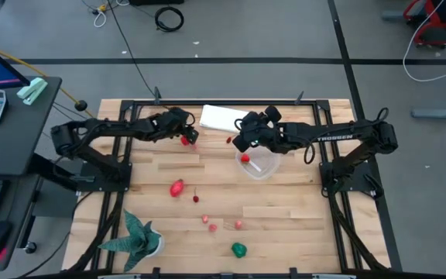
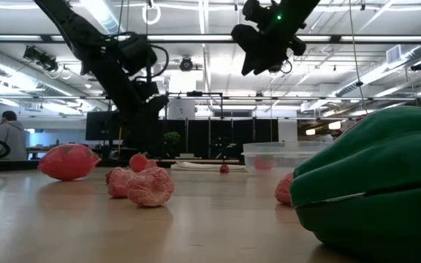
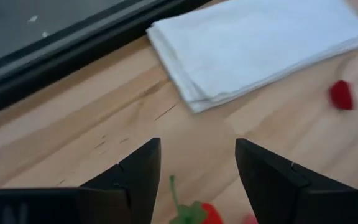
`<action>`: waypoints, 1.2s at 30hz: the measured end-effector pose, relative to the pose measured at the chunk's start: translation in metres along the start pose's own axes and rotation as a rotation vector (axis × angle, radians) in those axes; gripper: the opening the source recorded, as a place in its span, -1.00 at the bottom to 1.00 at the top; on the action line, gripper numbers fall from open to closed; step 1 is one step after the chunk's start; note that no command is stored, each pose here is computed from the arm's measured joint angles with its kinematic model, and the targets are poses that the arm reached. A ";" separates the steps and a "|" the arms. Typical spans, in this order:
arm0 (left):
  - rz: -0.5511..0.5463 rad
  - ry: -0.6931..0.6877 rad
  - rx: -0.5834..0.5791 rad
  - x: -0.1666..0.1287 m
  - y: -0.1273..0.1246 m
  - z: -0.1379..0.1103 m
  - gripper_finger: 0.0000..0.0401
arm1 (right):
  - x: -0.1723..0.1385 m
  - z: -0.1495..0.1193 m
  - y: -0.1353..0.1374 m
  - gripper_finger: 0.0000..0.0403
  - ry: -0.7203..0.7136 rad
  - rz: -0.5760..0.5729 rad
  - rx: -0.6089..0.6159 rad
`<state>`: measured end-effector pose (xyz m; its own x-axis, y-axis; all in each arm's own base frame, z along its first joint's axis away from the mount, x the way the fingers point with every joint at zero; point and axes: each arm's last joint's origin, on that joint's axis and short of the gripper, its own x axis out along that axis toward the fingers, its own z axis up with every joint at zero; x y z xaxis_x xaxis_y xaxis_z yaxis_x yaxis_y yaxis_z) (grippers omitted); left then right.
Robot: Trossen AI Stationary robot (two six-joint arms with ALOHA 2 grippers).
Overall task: Pick and placing Produce into tupperware
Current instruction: Put the red strawberry into the transparent bin
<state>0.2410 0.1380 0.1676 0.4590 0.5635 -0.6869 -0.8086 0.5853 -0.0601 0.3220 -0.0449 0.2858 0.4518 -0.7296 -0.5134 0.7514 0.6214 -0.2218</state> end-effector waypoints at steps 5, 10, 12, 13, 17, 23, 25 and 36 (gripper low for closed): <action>0.042 0.056 -0.045 0.015 0.006 -0.007 0.05 | 0.002 0.000 -0.003 -0.01 0.005 -0.010 -0.012; 0.048 0.082 -0.035 0.020 0.005 -0.012 -0.01 | 0.003 0.001 -0.003 -0.01 0.005 -0.011 -0.010; 0.048 0.086 -0.034 0.021 0.005 -0.013 -0.03 | 0.004 0.001 -0.005 -0.01 0.006 -0.017 -0.007; 0.050 0.089 -0.035 0.021 0.005 -0.013 -0.04 | 0.005 0.001 -0.005 -0.01 0.007 -0.018 -0.007; 0.063 0.116 -0.061 0.020 0.006 -0.016 -0.07 | 0.009 0.003 -0.010 -0.02 0.010 -0.034 -0.029; 0.069 0.137 -0.059 0.019 0.006 -0.019 -0.16 | 0.015 0.005 -0.017 -0.02 0.017 -0.058 -0.023; 0.069 0.137 -0.044 0.020 0.006 -0.018 -0.22 | 0.015 0.005 -0.018 -0.02 0.018 -0.062 -0.021; 0.024 0.129 0.075 0.016 -0.008 -0.022 -0.94 | 0.015 0.005 -0.018 -0.02 0.018 -0.061 -0.026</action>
<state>0.2465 0.1295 0.1412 0.3848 0.5006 -0.7754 -0.7869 0.6171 0.0079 0.3180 -0.0685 0.2858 0.3970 -0.7612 -0.5127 0.7643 0.5835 -0.2745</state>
